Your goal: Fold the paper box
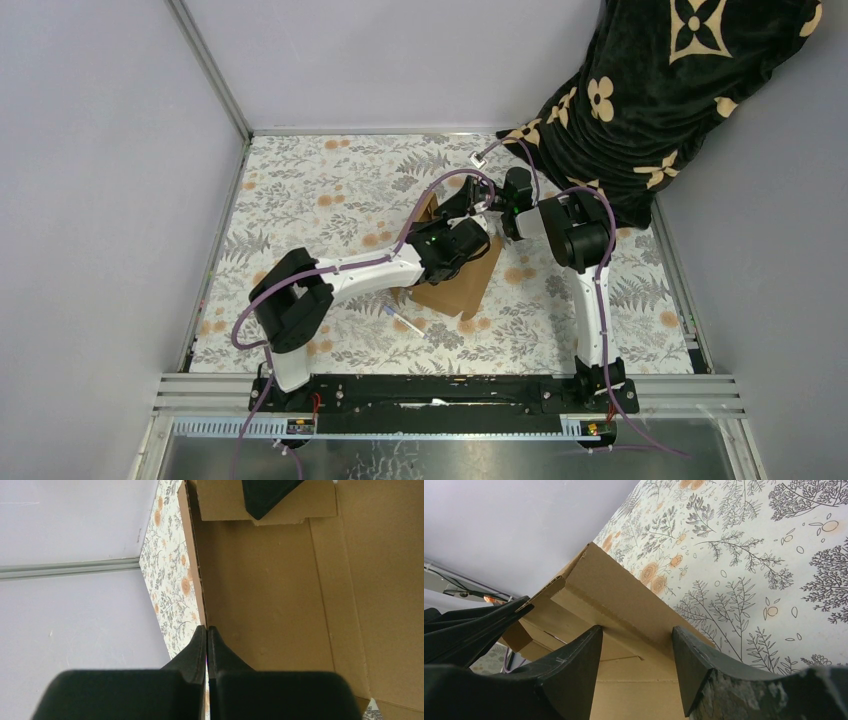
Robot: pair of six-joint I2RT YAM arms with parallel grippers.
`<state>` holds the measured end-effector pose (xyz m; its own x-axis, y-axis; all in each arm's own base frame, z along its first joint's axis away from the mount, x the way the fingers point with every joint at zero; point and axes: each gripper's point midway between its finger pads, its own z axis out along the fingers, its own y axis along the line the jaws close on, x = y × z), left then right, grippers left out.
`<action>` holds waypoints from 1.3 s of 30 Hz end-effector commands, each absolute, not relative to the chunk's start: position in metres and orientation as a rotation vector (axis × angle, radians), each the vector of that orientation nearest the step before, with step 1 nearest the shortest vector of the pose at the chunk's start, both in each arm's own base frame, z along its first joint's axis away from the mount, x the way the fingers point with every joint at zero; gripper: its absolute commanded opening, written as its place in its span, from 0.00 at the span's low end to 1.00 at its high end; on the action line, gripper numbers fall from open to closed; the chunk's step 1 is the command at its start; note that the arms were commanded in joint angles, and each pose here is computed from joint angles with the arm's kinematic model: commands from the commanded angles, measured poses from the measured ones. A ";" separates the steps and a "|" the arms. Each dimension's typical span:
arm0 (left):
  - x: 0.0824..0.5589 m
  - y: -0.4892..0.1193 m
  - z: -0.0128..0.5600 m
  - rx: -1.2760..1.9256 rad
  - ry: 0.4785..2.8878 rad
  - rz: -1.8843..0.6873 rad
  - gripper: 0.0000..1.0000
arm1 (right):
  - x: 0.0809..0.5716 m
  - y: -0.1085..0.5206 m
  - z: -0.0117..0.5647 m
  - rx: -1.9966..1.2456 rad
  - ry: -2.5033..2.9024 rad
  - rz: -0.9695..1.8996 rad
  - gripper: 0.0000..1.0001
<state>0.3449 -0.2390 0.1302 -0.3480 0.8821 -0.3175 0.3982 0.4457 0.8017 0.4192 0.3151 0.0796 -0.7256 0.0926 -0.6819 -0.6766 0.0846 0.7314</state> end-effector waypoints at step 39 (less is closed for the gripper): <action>0.334 -0.269 0.108 1.178 1.984 0.469 0.00 | 0.416 0.359 0.092 -0.635 1.728 1.466 0.13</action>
<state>0.3460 -0.2358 0.1306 -0.3423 0.8675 -0.3609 0.4497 0.4885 0.7477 0.4345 0.3317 0.0690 -0.6300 0.1345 -0.7648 -0.7346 0.2163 0.6431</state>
